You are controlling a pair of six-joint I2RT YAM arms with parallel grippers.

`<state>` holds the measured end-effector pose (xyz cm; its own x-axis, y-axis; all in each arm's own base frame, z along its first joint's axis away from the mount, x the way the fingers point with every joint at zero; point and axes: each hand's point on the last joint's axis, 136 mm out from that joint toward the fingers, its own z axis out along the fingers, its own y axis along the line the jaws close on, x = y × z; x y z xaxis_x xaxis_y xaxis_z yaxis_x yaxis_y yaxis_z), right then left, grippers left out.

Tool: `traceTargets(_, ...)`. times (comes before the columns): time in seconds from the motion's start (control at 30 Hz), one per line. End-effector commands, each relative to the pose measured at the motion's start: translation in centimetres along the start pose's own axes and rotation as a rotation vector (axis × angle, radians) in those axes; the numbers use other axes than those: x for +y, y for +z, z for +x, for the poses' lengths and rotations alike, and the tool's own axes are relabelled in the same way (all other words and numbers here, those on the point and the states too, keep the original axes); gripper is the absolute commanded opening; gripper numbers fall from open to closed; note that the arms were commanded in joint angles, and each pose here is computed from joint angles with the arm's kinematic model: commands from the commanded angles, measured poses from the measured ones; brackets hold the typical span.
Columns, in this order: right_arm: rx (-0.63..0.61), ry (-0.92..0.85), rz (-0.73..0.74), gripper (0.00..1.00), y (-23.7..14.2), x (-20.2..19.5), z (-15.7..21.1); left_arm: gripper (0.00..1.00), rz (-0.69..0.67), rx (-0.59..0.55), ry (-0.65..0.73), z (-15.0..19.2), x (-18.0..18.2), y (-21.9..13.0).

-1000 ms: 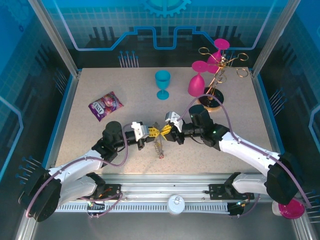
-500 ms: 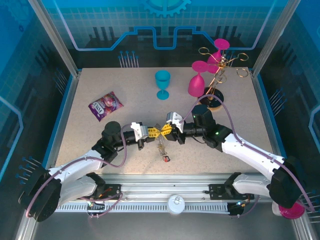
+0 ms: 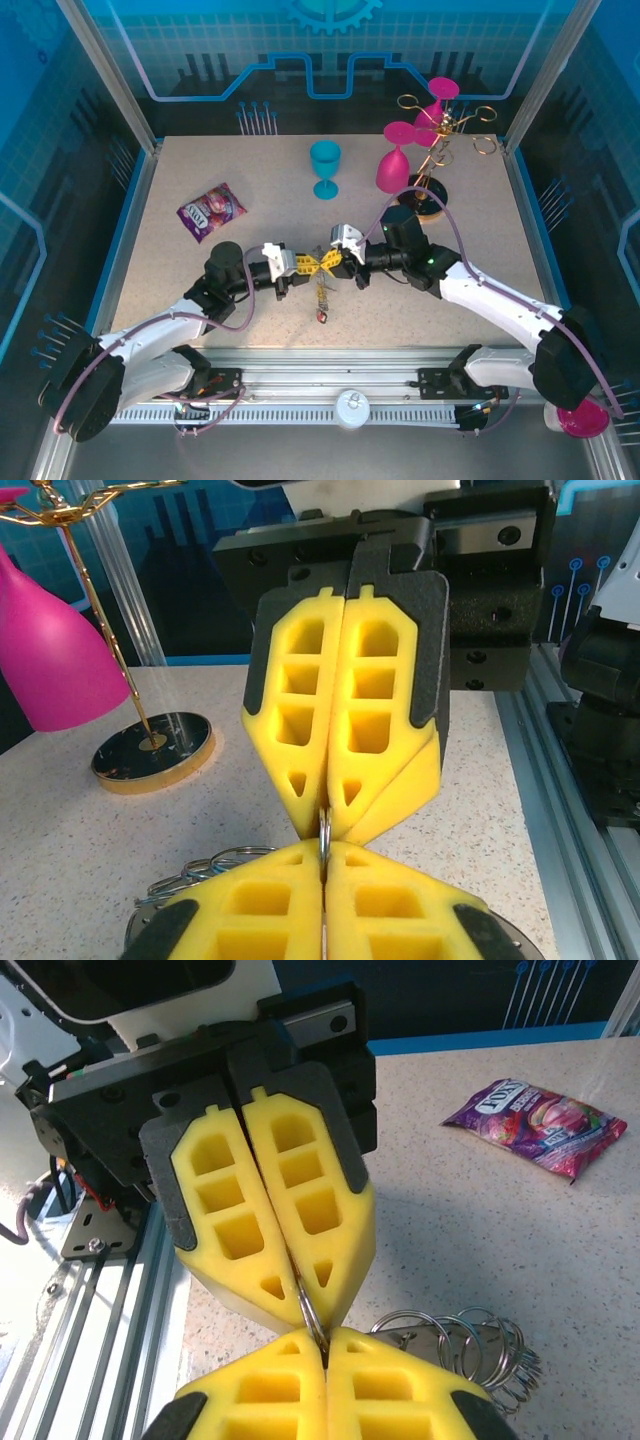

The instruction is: Put the keys on the keyring

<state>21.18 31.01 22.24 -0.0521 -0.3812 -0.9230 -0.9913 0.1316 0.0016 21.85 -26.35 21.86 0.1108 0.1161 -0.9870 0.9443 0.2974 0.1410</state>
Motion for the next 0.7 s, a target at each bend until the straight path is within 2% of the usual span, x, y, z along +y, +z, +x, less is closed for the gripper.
traceTargets(0.0,0.061,-0.091,-0.03,0.0,-0.2,1.0,-1.0,0.11,-0.007,0.022,0.075,-1.1,0.2,0.2)
traceTargets(0.23,0.247,-0.162,-0.052,0.0,-0.5,1.8,-0.1,0.13,-0.032,0.176,0.129,0.7,0.9,0.0)
traceTargets(0.43,0.393,-0.25,-0.083,0.0,-0.1,2.4,0.1,0.14,-0.03,0.223,0.135,1.1,1.0,-0.1)
traceTargets(0.67,0.449,-0.29,-0.101,0.0,0.7,2.9,0.0,0.0,-0.021,0.196,0.134,0.5,0.8,-0.1)
